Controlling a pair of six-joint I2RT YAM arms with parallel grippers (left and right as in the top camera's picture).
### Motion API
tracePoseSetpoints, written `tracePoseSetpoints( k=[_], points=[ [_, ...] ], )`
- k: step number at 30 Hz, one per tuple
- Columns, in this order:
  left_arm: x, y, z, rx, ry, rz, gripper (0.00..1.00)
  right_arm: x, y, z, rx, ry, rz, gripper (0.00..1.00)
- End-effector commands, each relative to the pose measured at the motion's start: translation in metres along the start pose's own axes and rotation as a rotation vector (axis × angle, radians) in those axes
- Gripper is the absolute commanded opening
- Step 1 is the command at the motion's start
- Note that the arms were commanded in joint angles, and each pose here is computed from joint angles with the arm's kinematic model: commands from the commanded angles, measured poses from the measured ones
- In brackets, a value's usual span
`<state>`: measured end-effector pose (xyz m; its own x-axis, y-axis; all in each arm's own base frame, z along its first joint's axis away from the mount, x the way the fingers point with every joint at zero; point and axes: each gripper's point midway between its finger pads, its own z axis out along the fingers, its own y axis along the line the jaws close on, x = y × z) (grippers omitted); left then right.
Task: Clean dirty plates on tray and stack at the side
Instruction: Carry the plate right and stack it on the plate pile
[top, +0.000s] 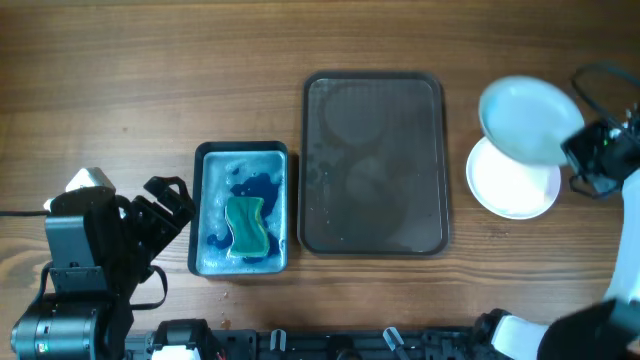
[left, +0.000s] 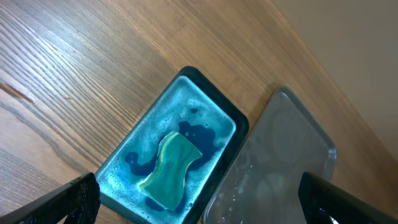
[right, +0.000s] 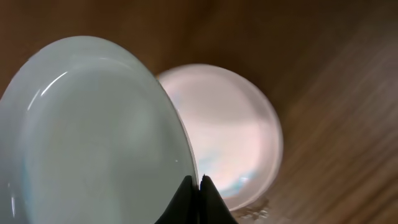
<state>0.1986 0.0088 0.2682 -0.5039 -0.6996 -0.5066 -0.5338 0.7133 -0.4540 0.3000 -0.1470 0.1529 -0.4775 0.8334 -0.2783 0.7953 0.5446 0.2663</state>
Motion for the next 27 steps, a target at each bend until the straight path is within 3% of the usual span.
tracePoseSetpoints(
  k=[1, 6, 7, 9, 13, 18, 20, 27],
  points=[
    [-0.002, -0.004, -0.004, 0.019, -0.007, 0.008, 1.0, 0.023, -0.033, 0.041, 0.073, 0.142, 0.04, 0.04],
    [-0.002, -0.004, -0.004, 0.019, -0.007, 0.008, 1.0, 0.033, -0.047, 0.059, 0.122, 0.205, 0.031, 0.04],
    [-0.002, -0.004, -0.004, 0.019, -0.007, 0.008, 1.0, 0.033, -0.047, 0.059, 0.127, 0.202, 0.027, 0.08],
    [-0.002, -0.004, -0.004, 0.019, -0.007, 0.008, 1.0, 0.031, -0.05, 0.053, 0.147, 0.185, 0.03, 0.28],
    [-0.002, -0.004, -0.004, 0.019, -0.007, 0.008, 1.0, 0.021, -0.034, 0.024, 0.096, 0.122, 0.005, 0.36],
    [-0.003, -0.004, -0.004, 0.019, -0.007, 0.008, 1.0, 0.035, 0.029, -0.035, -0.187, 0.043, -0.18, 0.41],
    [-0.002, -0.004, -0.004, 0.019, -0.007, 0.008, 1.0, 0.058, 0.063, -0.069, -0.366, 0.031, -0.302, 0.42],
    [-0.002, -0.004, -0.004, 0.019, -0.007, 0.008, 1.0, 0.138, 0.116, -0.151, -0.684, -0.056, -0.757, 0.42]
  ],
)
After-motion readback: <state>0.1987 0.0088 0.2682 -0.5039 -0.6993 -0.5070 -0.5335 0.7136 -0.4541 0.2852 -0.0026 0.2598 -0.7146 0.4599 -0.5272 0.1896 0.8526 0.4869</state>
